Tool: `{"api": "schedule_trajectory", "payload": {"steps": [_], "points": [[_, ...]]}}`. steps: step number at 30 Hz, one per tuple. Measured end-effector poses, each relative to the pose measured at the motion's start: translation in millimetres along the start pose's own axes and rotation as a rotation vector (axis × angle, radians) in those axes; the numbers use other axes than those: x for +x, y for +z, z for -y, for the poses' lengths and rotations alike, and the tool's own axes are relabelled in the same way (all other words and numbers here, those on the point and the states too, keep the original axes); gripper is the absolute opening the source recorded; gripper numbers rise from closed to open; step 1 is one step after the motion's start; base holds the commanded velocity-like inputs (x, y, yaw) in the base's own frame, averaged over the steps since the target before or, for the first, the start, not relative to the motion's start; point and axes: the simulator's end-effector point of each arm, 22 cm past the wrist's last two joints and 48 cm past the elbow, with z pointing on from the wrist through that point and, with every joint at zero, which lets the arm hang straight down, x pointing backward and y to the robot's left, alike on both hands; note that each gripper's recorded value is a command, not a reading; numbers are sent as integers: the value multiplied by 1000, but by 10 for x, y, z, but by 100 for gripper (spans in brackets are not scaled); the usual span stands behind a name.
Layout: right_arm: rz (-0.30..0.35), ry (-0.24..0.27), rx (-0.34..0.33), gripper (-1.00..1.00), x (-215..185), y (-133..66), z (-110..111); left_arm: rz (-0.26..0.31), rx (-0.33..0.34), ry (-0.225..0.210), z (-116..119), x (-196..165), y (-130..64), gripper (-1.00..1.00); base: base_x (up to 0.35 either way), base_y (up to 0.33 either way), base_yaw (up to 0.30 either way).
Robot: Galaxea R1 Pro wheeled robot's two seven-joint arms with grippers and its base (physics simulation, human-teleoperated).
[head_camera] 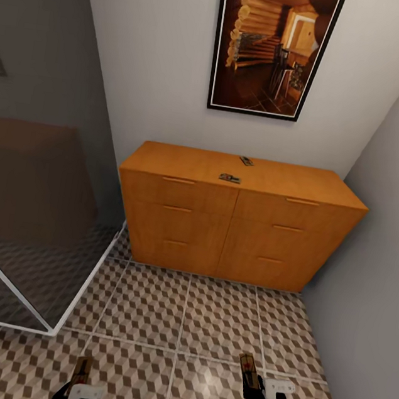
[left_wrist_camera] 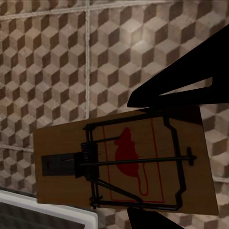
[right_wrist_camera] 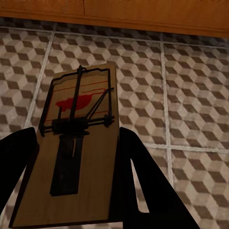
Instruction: Take the four mousetraps from the cabinet in the bathroom and place them on the bathroom floor. Make sure all four end up on the same floor surface, and ensure that at least two of them are either under or directly next to the same bathroom sink.
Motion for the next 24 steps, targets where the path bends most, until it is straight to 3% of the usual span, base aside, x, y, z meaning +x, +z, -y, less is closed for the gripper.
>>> {"api": "schedule_trajectory", "payload": {"steps": [24], "points": [[-29,-3,30,-100,130,-52,79,-2,0,-1,8,-39,-5,-100,0,0,0]]}}
